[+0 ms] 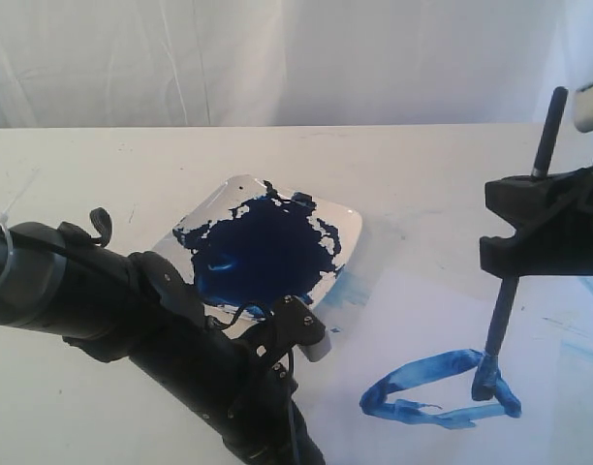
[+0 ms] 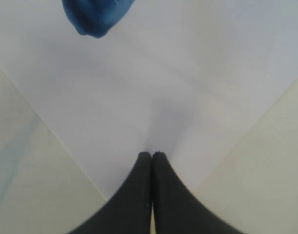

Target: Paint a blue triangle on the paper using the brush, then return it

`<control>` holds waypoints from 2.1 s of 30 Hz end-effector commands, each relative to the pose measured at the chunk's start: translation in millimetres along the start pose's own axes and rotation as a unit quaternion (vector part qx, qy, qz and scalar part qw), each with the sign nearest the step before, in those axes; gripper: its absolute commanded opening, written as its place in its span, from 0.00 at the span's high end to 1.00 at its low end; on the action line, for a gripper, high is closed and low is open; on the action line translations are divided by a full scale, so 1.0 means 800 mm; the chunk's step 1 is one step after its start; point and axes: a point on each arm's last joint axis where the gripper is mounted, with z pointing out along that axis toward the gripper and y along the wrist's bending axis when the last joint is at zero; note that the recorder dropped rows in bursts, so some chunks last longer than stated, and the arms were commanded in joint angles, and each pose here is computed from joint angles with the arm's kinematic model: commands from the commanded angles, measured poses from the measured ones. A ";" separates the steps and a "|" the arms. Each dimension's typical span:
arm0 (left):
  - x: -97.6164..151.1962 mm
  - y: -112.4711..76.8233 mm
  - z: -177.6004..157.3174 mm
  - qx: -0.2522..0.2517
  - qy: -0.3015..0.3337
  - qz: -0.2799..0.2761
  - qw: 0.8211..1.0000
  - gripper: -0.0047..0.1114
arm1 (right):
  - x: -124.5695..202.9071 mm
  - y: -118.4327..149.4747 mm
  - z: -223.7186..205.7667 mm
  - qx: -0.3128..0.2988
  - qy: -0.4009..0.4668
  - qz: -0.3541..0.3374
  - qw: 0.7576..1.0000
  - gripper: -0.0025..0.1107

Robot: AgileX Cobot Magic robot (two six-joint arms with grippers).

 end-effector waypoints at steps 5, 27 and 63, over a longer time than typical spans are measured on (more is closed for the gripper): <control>0.004 -0.002 0.002 0.008 0.006 -0.004 1.000 0.96 | 0.002 0.000 -0.001 -0.003 0.003 0.048 0.999 0.98; 0.002 -0.002 0.002 0.009 -0.002 -0.015 1.000 0.96 | -0.006 0.010 0.029 -0.005 -0.007 0.079 0.997 0.98; 0.022 -0.058 -0.243 -0.131 -0.191 0.013 0.973 0.96 | -0.050 0.016 -0.028 -0.038 -0.121 0.210 0.970 0.98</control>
